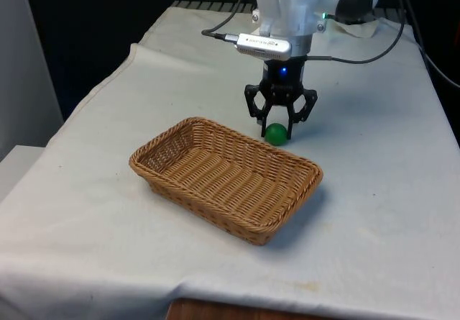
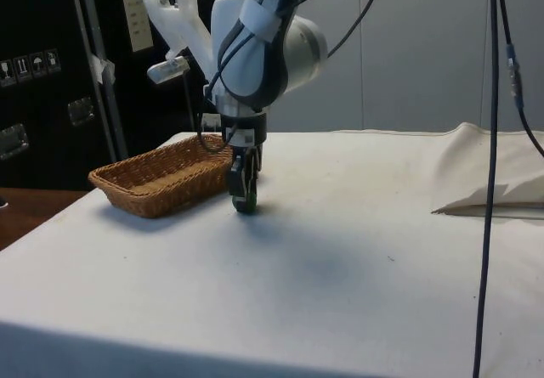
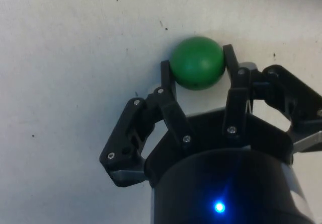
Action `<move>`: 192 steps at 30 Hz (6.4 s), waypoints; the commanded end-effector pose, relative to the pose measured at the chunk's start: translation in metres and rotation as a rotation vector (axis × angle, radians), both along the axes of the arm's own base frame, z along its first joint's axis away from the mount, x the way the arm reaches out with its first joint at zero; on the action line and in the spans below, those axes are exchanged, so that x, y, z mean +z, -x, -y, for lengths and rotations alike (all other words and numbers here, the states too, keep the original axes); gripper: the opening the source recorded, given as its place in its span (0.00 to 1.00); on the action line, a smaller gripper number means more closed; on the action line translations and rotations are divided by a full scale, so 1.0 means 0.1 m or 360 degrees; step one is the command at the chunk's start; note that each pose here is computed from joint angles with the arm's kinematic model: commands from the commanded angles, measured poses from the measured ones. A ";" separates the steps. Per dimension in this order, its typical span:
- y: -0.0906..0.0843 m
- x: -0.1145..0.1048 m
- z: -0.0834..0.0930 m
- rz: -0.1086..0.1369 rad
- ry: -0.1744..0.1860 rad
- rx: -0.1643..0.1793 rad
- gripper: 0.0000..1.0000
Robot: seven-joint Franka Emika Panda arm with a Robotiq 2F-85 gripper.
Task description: Pick up the ball and place it into the basket.
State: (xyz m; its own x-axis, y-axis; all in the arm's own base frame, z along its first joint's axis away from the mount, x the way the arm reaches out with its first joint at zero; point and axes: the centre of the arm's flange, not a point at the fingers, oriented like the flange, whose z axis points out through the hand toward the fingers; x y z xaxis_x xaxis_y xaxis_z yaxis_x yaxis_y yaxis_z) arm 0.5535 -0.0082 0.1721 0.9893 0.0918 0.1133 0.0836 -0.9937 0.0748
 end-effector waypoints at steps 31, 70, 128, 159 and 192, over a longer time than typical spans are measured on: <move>-0.11 1.00 -0.02 0.0079 -0.0107 0.0037 0.02; -0.81 1.83 0.19 0.0184 -0.0141 0.0000 0.02; -1.61 0.25 0.40 0.0212 -0.0155 -0.0197 0.02; -1.50 0.75 0.52 0.0226 -0.0171 -0.0197 1.00; -1.20 1.72 0.54 0.0298 -0.0197 0.0060 1.00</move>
